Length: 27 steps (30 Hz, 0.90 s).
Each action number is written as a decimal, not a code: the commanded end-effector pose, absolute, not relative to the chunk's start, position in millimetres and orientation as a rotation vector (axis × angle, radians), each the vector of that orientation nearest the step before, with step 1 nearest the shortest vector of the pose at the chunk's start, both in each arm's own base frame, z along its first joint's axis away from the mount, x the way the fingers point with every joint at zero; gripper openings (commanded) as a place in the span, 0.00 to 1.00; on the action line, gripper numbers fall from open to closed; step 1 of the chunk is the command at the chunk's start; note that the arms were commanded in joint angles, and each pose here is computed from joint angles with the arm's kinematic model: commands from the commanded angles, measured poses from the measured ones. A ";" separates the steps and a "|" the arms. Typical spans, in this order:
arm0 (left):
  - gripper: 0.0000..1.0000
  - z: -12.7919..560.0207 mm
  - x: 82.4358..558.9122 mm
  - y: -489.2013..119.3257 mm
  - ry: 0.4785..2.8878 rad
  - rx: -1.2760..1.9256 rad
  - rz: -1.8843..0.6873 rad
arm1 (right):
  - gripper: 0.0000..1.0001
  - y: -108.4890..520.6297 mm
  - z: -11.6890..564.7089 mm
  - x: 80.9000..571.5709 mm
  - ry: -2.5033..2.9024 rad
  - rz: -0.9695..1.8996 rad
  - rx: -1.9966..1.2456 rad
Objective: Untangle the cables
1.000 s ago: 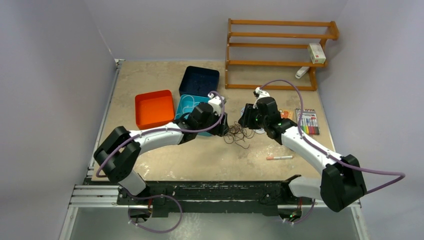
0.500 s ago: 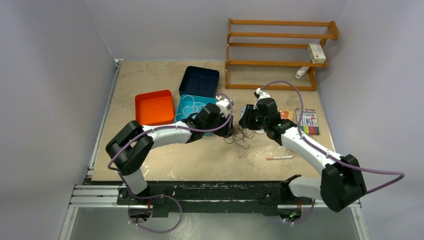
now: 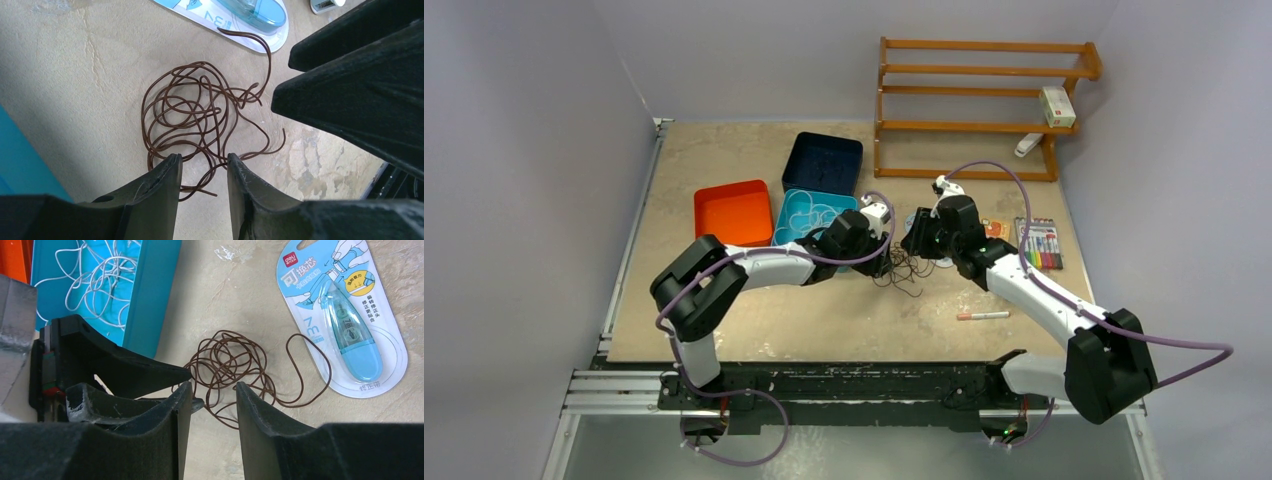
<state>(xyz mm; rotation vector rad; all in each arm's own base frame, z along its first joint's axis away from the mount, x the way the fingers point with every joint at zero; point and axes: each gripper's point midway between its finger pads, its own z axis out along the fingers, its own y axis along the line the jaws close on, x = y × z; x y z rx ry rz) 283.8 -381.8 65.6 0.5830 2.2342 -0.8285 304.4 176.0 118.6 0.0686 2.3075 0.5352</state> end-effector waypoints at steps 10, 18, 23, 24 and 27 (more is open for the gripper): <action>0.16 95.4 299.4 -399.0 2.111 0.599 -0.851 | 0.40 179.8 133.6 314.4 2.246 0.563 0.068; 0.00 147.4 299.8 -391.8 2.029 0.552 -0.866 | 0.41 187.7 166.2 317.6 2.104 0.653 0.036; 0.00 178.1 296.7 -383.5 1.976 0.542 -0.868 | 0.42 183.3 179.9 317.5 2.035 0.656 0.051; 0.00 181.3 296.0 -382.5 1.971 0.541 -0.869 | 0.43 182.2 180.3 317.2 2.028 0.654 0.054; 0.00 190.7 293.6 -380.4 1.954 0.539 -0.879 | 0.44 182.4 177.4 315.7 2.027 0.659 0.049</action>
